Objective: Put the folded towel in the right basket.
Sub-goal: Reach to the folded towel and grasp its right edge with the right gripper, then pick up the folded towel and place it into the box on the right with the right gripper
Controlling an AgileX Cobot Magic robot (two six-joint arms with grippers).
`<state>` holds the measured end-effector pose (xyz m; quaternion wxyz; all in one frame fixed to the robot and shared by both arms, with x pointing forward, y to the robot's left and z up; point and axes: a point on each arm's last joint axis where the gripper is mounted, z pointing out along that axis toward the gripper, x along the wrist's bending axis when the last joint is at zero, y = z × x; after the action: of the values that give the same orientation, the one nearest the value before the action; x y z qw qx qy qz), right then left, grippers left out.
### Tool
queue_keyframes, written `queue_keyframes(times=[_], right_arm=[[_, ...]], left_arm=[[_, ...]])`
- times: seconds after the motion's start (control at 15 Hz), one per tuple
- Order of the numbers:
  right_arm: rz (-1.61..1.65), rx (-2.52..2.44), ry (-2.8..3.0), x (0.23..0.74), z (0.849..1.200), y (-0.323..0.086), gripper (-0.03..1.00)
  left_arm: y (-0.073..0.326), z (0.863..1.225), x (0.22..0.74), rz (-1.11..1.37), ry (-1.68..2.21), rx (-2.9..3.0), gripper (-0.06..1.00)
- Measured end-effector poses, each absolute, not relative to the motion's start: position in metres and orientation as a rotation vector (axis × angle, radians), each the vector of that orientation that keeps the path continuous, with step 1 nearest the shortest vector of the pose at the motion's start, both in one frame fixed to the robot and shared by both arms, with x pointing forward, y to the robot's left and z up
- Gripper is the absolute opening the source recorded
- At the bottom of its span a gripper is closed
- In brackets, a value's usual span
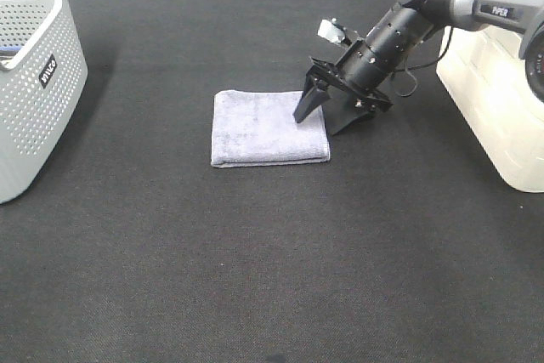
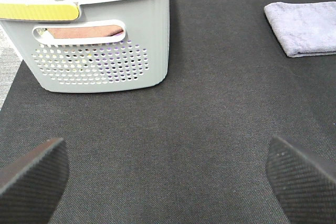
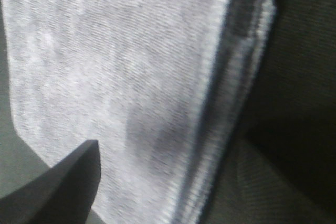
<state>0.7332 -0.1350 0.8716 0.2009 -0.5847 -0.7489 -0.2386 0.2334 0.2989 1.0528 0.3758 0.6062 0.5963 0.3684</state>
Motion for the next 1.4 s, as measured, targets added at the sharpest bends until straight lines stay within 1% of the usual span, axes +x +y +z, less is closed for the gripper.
queue_keyframes(times=[0.13,0.2,0.27,0.33,0.4,0.47,0.53,0.67,0.8,0.93,1.0,1.07,1.13,1.27,1.4], right_arm=[[-0.699,-1.601,-2.083,0.732,0.87,-0.128,0.69],[-0.705,-1.59,-2.092,0.732,0.867,-0.124,0.63],[-0.707,-1.584,-2.097,0.732,0.865,-0.123,0.52],[-0.706,-1.586,-2.105,0.732,0.862,-0.123,0.38],[-0.706,-1.586,-2.105,0.732,0.862,-0.123,0.38],[-0.699,-1.595,-2.124,0.733,0.859,-0.123,0.16],[-0.693,-1.593,-2.133,0.733,0.859,-0.123,0.09],[-0.698,-1.579,-2.145,0.733,0.859,-0.123,0.09],[-0.736,-1.527,-2.181,0.733,0.87,-0.122,0.09],[-0.808,-1.48,-2.231,0.732,0.903,-0.12,0.09],[-0.867,-1.466,-2.254,0.731,0.928,-0.12,0.09],[-0.958,-1.432,-2.309,0.726,0.969,-0.12,0.09],[-1.011,-1.413,-2.349,0.722,0.995,-0.122,0.09],[-1.135,-1.401,-2.395,0.713,1.047,-0.133,0.09],[-1.248,-1.437,-2.442,0.703,1.096,-0.159,0.09]], left_arm=[[0.299,1.053,0.233,0.943,1.526,1.551,0.97],[0.299,1.053,0.233,0.943,1.526,1.551,0.97],[0.299,1.053,0.233,0.943,1.526,1.551,0.97],[0.299,1.053,0.233,0.943,1.526,1.551,0.97],[0.299,1.053,0.233,0.943,1.526,1.551,0.97],[0.299,1.053,0.233,0.943,1.526,1.551,0.97],[0.299,1.053,0.233,0.943,1.526,1.551,0.97],[0.299,1.053,0.233,0.943,1.526,1.551,0.97],[0.299,1.053,0.233,0.943,1.526,1.551,0.97],[0.299,1.053,0.233,0.943,1.526,1.551,0.97],[0.299,1.053,0.233,0.943,1.526,1.551,0.97],[0.299,1.053,0.233,0.943,1.526,1.551,0.97],[0.299,1.053,0.233,0.943,1.526,1.551,0.97],[0.299,1.053,0.233,0.943,1.526,1.551,0.97],[0.299,1.053,0.233,0.943,1.526,1.551,0.97]])
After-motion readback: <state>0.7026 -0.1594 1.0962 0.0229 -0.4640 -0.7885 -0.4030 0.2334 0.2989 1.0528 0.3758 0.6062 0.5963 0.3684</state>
